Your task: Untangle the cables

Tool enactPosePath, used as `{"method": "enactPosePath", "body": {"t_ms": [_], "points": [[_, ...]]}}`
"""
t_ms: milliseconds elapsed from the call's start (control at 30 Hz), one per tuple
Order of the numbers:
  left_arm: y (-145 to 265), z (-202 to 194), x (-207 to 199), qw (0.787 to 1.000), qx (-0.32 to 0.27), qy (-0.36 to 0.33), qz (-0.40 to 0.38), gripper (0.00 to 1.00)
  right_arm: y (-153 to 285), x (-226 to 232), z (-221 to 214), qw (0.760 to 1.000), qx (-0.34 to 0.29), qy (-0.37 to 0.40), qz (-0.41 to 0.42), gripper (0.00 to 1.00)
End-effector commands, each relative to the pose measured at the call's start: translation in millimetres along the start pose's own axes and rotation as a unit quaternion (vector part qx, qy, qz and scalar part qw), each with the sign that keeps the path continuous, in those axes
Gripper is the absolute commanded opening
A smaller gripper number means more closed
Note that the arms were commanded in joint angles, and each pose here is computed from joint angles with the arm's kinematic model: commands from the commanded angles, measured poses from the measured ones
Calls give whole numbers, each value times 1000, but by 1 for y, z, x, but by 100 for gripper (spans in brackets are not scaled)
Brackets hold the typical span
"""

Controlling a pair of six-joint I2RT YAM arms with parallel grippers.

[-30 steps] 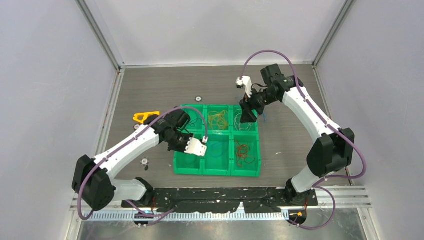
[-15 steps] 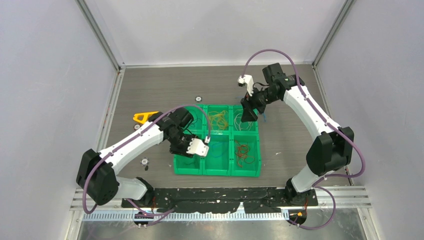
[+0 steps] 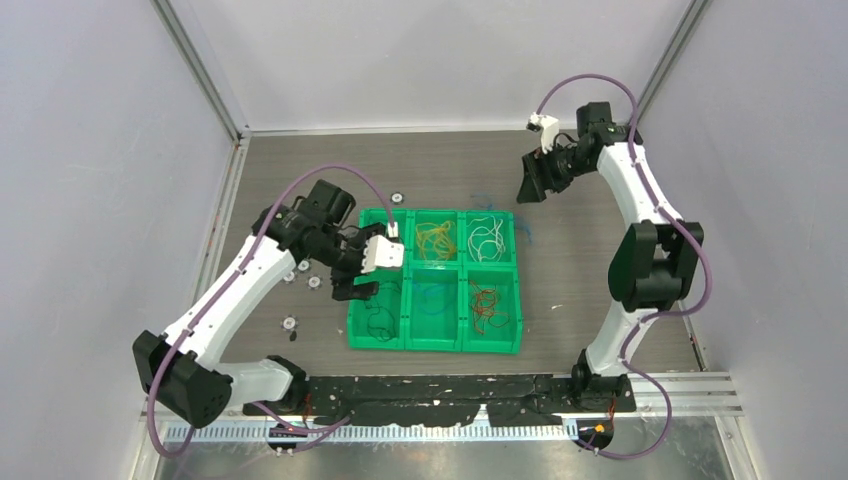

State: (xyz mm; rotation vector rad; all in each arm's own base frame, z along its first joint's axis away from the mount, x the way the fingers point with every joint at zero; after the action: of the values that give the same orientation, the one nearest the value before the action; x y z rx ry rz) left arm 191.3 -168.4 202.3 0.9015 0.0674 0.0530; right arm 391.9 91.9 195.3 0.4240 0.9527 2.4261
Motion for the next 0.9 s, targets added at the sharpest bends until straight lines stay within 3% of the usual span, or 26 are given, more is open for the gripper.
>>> {"method": "enactPosePath", "body": {"t_ms": [0,500,767,867], "points": [[1,-1,4,999,-7,36,2,82,-11,-26,-15,999,35,-21,-26,75],[-3,11,21,997,-24,69,18,83,-55,-56,-67,993,120,-17,-11,76],[-6,8,20,997,-16,76,11,83,-18,-54,-95,990,140,-19,-5,75],[-5,6,20,997,-13,76,12,83,1,-54,-95,992,115,-41,11,78]]}}
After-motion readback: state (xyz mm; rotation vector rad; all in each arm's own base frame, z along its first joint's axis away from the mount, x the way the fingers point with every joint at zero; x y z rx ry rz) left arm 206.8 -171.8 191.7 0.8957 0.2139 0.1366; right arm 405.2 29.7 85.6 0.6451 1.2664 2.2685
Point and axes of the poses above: each gripper's point midway between its finger pads, its own y axis back along the fingers, its own x axis along the line the jaws close on, z = x × y, the point moved 2 cm from there along y, back along the fingers, and after that the axes turned 13 degrees about y, right-handed, at the moved point
